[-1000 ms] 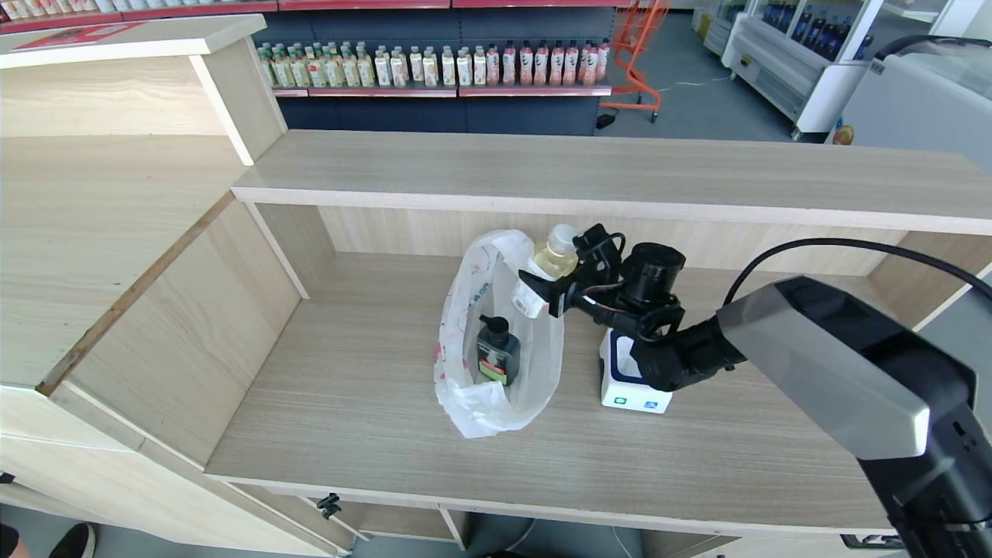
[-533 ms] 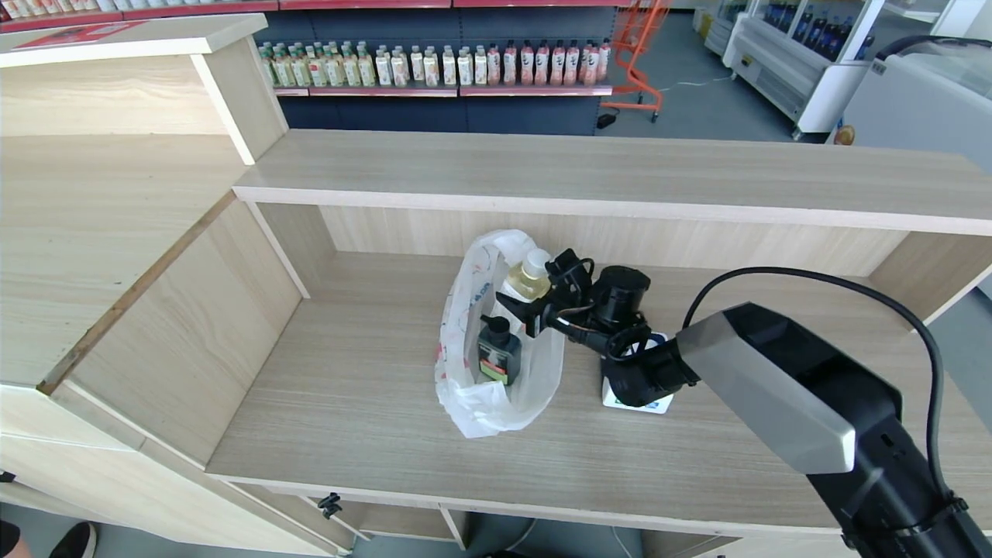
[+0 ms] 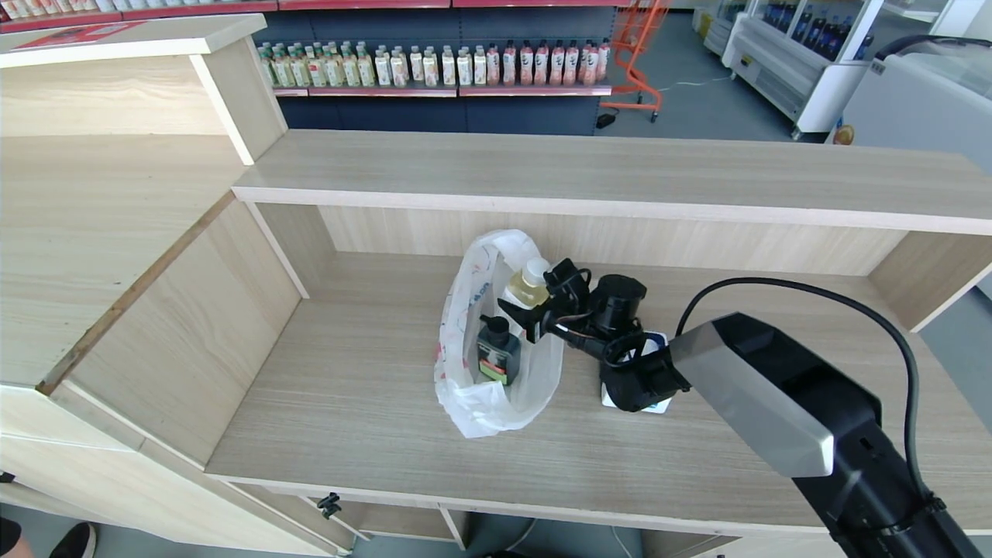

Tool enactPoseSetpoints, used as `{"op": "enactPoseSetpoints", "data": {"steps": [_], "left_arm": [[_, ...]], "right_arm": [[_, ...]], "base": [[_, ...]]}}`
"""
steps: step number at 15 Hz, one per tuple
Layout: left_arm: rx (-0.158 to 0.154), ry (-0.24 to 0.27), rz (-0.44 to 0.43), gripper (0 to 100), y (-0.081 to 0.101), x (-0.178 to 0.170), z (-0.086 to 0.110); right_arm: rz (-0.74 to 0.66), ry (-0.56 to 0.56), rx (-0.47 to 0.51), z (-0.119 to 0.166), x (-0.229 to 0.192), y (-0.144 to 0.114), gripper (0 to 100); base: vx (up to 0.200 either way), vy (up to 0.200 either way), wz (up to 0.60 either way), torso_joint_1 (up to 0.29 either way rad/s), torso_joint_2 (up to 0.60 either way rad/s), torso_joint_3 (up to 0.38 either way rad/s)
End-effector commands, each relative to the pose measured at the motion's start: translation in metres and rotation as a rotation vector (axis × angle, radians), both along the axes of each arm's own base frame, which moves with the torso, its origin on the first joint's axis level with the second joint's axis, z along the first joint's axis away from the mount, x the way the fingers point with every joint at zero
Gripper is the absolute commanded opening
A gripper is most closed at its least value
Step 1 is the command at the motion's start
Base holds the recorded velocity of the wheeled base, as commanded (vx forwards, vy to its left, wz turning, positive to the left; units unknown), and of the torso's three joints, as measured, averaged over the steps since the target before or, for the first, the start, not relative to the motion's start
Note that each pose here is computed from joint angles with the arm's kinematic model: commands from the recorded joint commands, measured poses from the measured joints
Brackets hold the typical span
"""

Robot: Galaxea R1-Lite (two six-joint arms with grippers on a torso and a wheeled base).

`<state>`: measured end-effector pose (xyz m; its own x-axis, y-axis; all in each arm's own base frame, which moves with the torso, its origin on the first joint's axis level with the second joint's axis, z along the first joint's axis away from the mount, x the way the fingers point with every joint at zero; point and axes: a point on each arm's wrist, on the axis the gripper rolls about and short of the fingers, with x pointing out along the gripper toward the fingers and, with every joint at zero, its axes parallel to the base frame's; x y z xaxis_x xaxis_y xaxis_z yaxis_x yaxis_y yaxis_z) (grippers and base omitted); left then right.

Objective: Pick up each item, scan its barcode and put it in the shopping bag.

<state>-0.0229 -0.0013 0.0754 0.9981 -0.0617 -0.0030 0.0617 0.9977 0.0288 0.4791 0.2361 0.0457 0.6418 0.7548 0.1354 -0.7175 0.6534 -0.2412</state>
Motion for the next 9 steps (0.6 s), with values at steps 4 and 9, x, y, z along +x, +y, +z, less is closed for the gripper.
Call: {"op": "enactPoseSetpoints", "data": {"steps": [4,9], "left_arm": [[0.0,0.002,0.0,100,0.0,0.0,0.0],[0.0,0.003,0.0,100,0.0,0.0,0.0]], "right_arm": [[-0.008,-0.024,0.005,0.013,0.002,-0.006,100],[0.0,0.107,0.126,0.091,-0.046,-0.035,100]], "base": [[0.0,0.0,0.0,0.0,0.0,0.0],[0.0,0.0,0.0,0.0,0.0,0.0]]}}
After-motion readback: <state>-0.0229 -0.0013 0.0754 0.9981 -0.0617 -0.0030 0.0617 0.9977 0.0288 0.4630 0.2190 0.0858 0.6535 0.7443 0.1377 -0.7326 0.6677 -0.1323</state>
